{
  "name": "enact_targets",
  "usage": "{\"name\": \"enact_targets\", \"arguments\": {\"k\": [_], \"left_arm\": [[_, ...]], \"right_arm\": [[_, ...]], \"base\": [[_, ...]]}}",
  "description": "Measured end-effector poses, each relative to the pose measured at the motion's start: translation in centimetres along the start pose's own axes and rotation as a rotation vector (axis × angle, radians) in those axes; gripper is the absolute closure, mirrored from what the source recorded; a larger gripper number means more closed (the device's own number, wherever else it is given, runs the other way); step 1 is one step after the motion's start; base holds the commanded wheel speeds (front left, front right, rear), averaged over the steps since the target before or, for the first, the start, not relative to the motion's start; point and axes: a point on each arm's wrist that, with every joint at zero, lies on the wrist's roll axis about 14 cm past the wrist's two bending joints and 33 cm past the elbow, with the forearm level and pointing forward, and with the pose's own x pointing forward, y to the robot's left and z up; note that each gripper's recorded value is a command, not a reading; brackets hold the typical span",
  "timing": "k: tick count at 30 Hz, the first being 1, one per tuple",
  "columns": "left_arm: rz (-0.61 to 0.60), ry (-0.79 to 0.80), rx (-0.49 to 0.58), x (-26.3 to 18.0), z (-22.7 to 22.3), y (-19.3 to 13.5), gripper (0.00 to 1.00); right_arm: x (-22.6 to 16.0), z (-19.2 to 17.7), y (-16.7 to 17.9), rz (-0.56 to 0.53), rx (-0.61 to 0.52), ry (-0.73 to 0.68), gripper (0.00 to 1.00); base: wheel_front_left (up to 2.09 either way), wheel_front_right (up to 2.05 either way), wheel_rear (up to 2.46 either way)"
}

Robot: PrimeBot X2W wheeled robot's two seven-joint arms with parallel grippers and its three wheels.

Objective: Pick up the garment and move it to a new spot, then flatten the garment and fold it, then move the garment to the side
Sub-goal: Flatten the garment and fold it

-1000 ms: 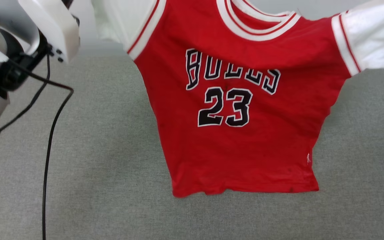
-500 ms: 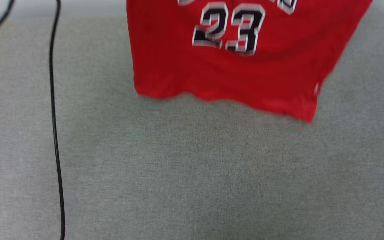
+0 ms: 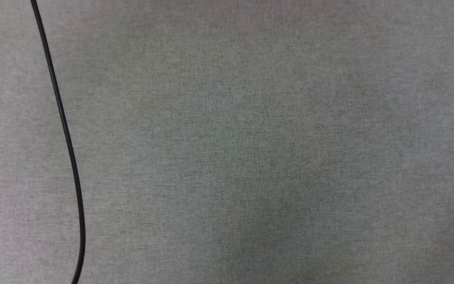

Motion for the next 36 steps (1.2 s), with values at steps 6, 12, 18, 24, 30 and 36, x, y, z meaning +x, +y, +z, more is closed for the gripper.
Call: {"name": "enact_targets", "arguments": {"k": [6, 12, 18, 24, 30, 36], "left_arm": [[0.007, 0.049, -0.018, 0.4, -4.9, 0.0, 1.0], [0.006, 0.09, -0.06, -1.3, -8.1, -0.9, 1.0], [-0.008, 0.156, -0.103, -5.1, -11.0, -2.3, 1.0], [-0.007, 0.231, -0.174, -10.0, -13.5, -3.7, 1.0], [0.022, 0.321, -0.257, -16.3, -15.6, -5.7, 1.0], [0.041, 0.42, -0.346, -23.6, -16.8, -8.9, 1.0]], "right_arm": [[1.5, -4.2, 1.2, 0.016, -0.001, 0.063, 1.0], [0.8, -7.5, 3.8, 0.08, 0.02, 0.109, 1.0], [-2.3, -10.5, 6.6, 0.159, 0.055, 0.178, 1.0], [-6.6, -12.9, 9.1, 0.235, 0.098, 0.241, 1.0], [-12.3, -15.0, 11.4, 0.295, 0.176, 0.3, 1.0], [-19.2, -17.9, 12.8, 0.319, 0.251, 0.397, 1.0]], "base": [[0.0, 0.0, 0.0], [0.0, 0.0, 0.0], [0.0, 0.0, 0.0], [0.0, 0.0, 0.0], [0.0, 0.0, 0.0], [0.0, 0.0, 0.0]]}}
